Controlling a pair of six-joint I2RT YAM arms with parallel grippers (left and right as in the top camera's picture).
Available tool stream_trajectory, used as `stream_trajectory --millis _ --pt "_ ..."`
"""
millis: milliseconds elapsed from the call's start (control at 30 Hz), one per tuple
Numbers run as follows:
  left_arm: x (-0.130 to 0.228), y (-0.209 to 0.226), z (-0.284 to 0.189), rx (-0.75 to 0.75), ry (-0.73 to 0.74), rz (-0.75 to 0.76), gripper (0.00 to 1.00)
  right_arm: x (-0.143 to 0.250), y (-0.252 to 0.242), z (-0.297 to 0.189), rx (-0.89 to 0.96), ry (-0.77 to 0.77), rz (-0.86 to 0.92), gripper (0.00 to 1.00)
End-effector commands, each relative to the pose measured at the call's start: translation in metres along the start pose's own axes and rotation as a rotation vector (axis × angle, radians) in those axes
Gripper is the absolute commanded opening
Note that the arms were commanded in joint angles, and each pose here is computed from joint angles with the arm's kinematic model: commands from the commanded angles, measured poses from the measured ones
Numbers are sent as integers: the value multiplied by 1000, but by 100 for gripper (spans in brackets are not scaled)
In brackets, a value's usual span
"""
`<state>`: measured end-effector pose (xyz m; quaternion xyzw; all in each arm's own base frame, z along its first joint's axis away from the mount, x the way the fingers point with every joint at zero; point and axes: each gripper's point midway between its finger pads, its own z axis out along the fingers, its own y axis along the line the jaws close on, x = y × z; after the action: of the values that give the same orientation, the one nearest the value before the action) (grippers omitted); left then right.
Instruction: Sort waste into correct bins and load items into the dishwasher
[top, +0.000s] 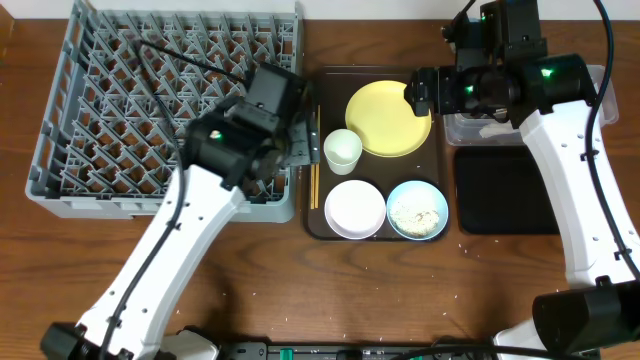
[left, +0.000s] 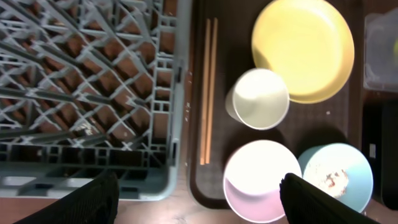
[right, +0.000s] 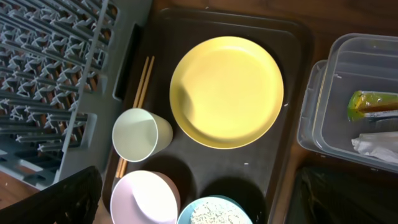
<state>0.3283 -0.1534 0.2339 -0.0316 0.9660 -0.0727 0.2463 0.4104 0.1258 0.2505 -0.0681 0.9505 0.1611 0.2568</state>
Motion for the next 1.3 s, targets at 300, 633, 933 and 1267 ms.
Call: stream_trajectory --millis 300,633,933,1267 --pt "14 -38 10 35 24 -45 80 4 5 2 -11 18 7 98" --pt "44 -67 37 17 112 20 77 12 4 1 -6 48 14 98" --pt "58 -91 56 36 139 48 77 18 -21 -1 135 62 96 91" --pt "70 -112 78 71 178 45 75 1 -50 -46 173 -76 216 92"
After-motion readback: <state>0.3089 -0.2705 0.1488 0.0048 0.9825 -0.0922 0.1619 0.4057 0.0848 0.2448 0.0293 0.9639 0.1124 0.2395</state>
